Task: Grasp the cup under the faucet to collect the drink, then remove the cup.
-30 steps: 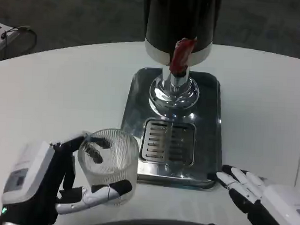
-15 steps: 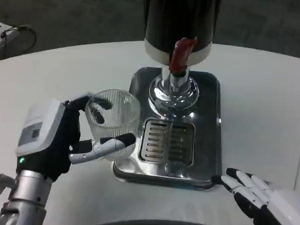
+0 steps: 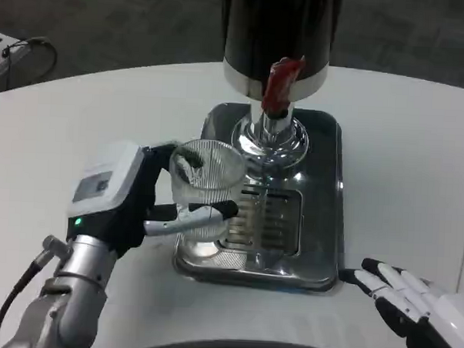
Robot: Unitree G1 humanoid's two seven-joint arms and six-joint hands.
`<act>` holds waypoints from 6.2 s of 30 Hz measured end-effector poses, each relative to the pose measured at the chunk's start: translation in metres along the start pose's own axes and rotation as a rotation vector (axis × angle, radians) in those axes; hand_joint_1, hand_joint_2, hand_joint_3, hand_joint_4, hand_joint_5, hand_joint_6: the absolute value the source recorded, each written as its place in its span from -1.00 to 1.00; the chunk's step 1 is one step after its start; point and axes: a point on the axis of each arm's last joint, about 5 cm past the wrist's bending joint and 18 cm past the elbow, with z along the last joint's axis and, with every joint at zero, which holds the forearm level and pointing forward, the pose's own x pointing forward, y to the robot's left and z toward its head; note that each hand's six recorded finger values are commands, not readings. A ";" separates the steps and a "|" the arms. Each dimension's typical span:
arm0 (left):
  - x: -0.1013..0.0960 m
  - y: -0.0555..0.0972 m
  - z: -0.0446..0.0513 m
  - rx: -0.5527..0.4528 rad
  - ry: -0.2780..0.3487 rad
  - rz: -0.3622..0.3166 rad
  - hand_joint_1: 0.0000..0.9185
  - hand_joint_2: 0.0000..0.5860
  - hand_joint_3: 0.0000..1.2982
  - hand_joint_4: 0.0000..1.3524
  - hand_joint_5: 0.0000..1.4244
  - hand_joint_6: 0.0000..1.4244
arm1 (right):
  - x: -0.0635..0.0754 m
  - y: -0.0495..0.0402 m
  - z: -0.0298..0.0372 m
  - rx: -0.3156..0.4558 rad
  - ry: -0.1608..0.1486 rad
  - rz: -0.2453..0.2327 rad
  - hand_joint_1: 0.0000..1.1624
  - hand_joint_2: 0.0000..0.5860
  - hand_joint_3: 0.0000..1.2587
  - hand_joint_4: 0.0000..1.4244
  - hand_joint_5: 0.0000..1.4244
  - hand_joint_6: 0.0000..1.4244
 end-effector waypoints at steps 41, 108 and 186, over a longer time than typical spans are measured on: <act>0.038 0.001 0.0202 0.119 -0.073 -0.135 -0.77 -0.77 -0.49 -0.65 -0.34 -0.27 | 0.000 -0.0004 -0.0035 0.046 0.022 -0.012 -0.54 0.53 -0.82 -1.00 -1.00 -0.94; 0.063 0.109 0.0537 -0.612 -0.390 -0.340 -1.00 -0.65 -0.60 -0.69 -0.53 -0.51 | 0.003 0.0005 -0.0027 0.077 0.031 0.000 -0.48 0.55 -0.79 -1.00 -0.96 -0.93; 0.090 0.097 0.0659 -0.236 -0.492 -0.507 -1.00 -0.95 -0.65 -0.80 -0.71 -0.70 | 0.103 0.0412 0.0069 0.617 -0.017 -0.290 0.13 -0.20 -1.00 -1.00 -0.96 -0.91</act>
